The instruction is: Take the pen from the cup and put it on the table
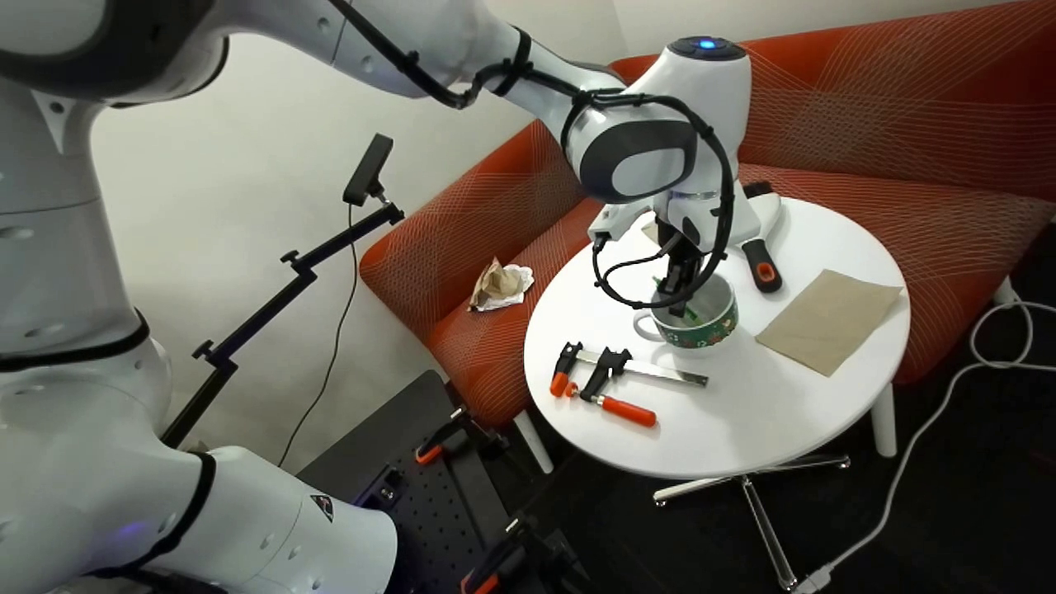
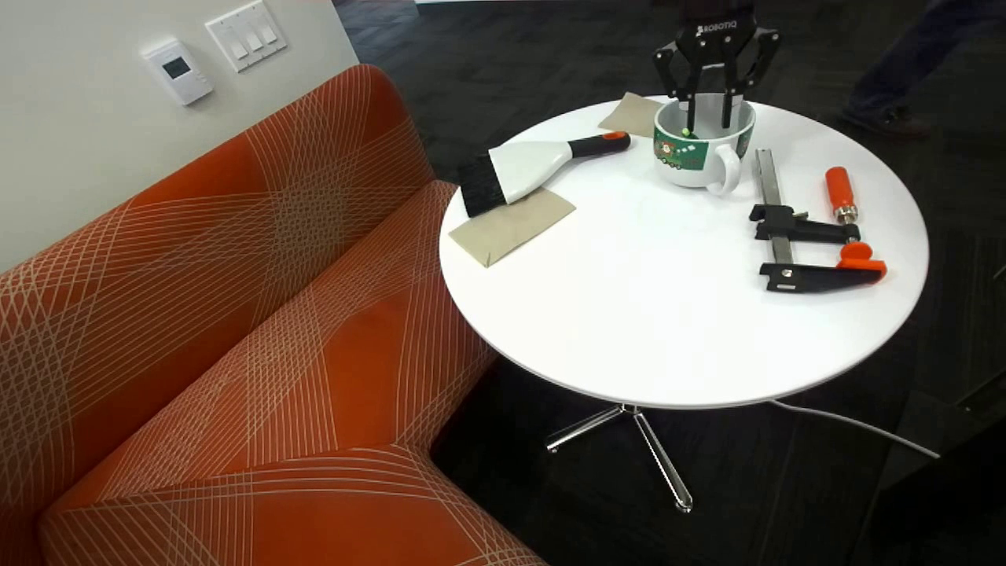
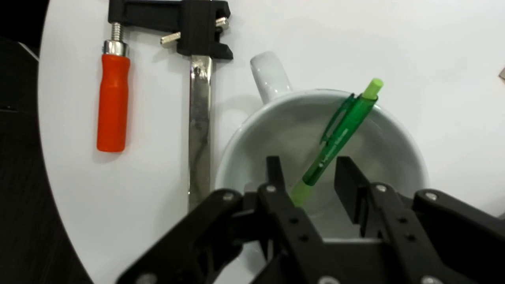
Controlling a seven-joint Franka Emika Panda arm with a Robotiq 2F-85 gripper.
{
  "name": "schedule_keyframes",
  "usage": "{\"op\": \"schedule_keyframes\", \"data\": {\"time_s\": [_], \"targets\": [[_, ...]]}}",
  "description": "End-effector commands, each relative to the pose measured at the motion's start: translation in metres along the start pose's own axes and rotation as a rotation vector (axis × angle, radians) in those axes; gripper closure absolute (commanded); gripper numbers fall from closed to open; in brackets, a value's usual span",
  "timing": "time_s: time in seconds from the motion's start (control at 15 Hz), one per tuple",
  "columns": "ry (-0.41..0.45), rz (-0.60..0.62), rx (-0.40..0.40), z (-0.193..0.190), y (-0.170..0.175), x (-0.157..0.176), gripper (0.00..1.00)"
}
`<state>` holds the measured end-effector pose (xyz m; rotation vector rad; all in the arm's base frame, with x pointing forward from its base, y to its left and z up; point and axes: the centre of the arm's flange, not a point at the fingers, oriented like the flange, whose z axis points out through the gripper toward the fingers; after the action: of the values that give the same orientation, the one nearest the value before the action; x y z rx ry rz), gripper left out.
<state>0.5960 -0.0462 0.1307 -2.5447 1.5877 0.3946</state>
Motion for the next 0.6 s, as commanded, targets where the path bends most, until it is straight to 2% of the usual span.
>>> {"op": "schedule_keyframes", "data": {"time_s": [0.0,0.27,0.33,0.53], "targets": [[-0.016,0.038,0.009,0.007,-0.019,0.001,0.58],[-0.029,0.044,-0.006,0.018,-0.024,0.001,0.63],[-0.033,0.051,-0.009,0.02,-0.023,0.002,0.81],[-0.04,0.085,-0.011,0.02,-0.02,0.003,0.99]]}}
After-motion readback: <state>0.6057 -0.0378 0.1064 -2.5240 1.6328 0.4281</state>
